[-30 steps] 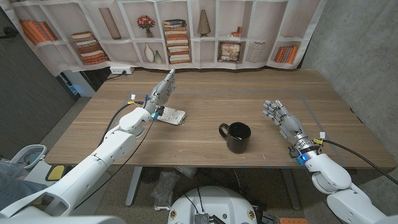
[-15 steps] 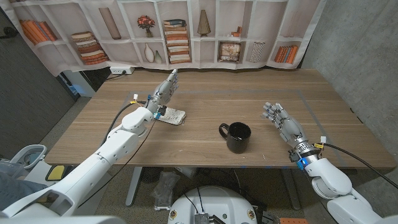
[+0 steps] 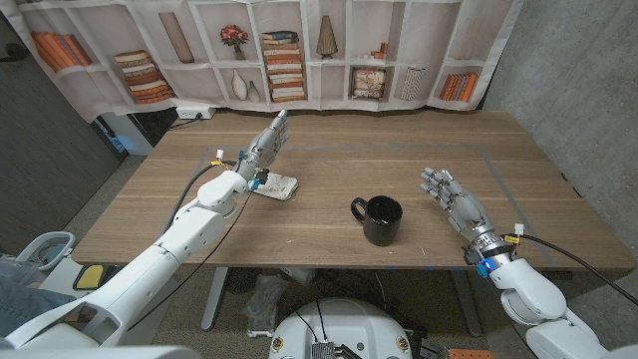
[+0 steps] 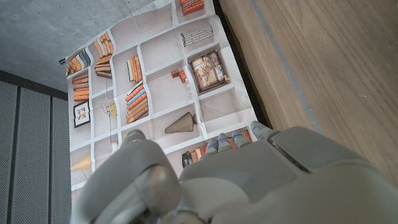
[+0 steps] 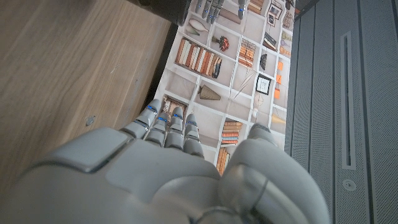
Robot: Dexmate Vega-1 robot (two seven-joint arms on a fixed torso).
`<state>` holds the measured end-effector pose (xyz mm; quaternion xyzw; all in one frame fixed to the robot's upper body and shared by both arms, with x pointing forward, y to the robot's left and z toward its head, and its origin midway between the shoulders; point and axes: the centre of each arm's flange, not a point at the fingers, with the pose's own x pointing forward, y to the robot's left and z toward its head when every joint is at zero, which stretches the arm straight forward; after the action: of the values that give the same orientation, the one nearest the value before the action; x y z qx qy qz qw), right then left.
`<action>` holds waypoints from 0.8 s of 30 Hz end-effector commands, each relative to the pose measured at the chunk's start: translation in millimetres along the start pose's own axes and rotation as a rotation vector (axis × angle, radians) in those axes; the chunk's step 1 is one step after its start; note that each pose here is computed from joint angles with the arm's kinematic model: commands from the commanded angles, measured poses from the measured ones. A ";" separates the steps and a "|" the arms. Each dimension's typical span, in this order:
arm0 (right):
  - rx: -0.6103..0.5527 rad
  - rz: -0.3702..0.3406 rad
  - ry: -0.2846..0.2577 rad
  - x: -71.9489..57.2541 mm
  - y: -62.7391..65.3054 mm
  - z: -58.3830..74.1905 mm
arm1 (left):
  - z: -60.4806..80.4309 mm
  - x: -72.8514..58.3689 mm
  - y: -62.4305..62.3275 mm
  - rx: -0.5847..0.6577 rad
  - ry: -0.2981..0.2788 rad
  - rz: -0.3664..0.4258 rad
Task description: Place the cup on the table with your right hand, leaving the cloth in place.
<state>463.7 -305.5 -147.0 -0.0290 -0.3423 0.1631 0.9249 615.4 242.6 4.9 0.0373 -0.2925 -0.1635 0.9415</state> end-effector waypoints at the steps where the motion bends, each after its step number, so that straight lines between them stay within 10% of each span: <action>1: 0.002 0.004 0.007 -10.7 2.5 -5.5 | 0.1 5.1 -6.6 0.006 0.005 -0.015; 24: -0.028 0.019 -0.004 -18.7 14.8 -7.1 | 6.8 7.2 -8.0 0.028 0.010 -0.028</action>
<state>455.0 -304.0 -164.4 -0.0380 -0.3416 0.1641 0.9246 615.3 233.6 10.7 0.0509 -0.2892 -0.1692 0.9408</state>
